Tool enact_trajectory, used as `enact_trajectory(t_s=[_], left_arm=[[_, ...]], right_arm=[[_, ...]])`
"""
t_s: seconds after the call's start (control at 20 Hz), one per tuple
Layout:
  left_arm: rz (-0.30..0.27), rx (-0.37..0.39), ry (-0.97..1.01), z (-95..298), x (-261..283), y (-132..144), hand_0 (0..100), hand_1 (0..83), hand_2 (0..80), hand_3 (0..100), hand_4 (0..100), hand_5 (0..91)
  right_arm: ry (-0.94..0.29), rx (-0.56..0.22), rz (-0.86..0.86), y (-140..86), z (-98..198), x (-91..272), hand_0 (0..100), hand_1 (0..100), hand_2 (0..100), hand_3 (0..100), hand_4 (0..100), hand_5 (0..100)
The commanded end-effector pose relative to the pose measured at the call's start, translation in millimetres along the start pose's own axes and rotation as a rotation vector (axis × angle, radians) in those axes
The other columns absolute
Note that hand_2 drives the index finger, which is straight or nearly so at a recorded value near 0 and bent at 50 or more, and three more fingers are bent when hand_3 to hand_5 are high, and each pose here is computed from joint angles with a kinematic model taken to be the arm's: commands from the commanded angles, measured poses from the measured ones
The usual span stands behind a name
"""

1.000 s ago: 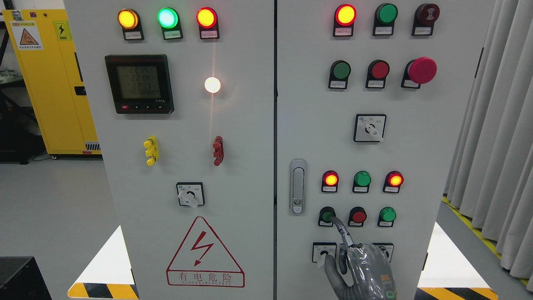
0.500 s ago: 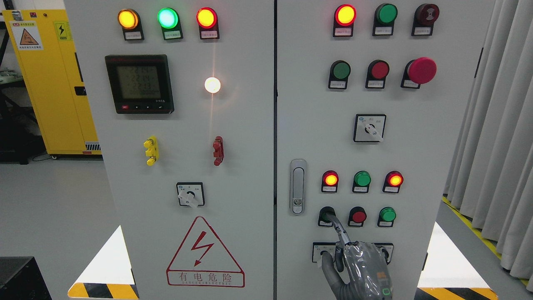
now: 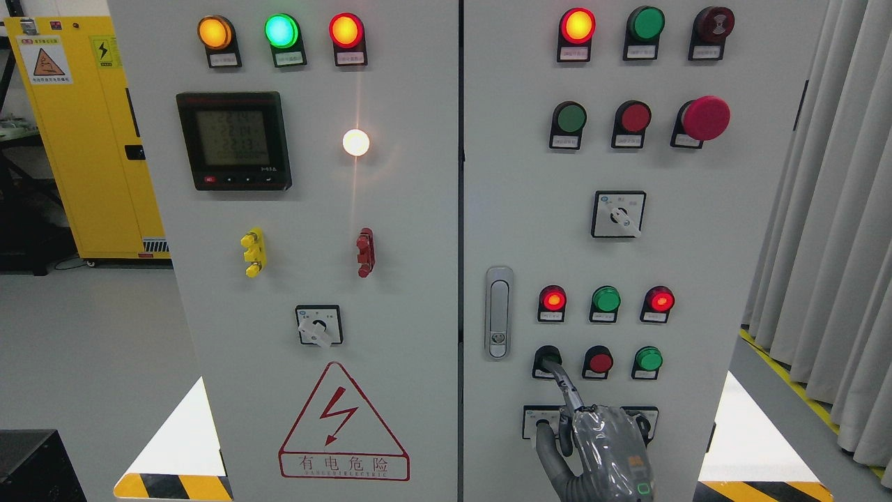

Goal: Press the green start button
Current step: 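Release the green button and lower the right hand away from the cabinet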

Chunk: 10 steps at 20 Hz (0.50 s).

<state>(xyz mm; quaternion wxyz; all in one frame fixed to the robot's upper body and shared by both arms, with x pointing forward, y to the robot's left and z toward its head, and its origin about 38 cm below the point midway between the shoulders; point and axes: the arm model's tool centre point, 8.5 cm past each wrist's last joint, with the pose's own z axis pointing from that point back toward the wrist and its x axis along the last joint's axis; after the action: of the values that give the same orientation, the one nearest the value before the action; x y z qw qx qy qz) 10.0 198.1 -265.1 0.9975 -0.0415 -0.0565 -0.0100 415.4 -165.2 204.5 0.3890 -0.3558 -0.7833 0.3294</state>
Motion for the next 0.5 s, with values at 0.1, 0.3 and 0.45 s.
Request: enact_trajectory(t_s=[0.1, 0.3, 0.45], left_arm=[[-0.001, -0.002, 0.0, 0, 0, -1, 12, 55.6, 0.0, 0, 0, 0.0], [-0.001, -0.002, 0.0, 0, 0, -1, 12, 55.6, 0.0, 0, 0, 0.0], [0.001, 0.0, 0.0, 0, 0, 0, 12, 55.6, 0.0, 0, 0, 0.0]], right_arm=[[-0.004, -0.02, -0.02, -3, 2, 2, 78, 89, 0, 97, 100, 100], [-0.021, -0.049, -0.022, -12, 5, 9, 78, 89, 0, 97, 100, 100], [-0.036, -0.066, -0.023, -18, 10, 14, 78, 90, 0, 97, 100, 100]])
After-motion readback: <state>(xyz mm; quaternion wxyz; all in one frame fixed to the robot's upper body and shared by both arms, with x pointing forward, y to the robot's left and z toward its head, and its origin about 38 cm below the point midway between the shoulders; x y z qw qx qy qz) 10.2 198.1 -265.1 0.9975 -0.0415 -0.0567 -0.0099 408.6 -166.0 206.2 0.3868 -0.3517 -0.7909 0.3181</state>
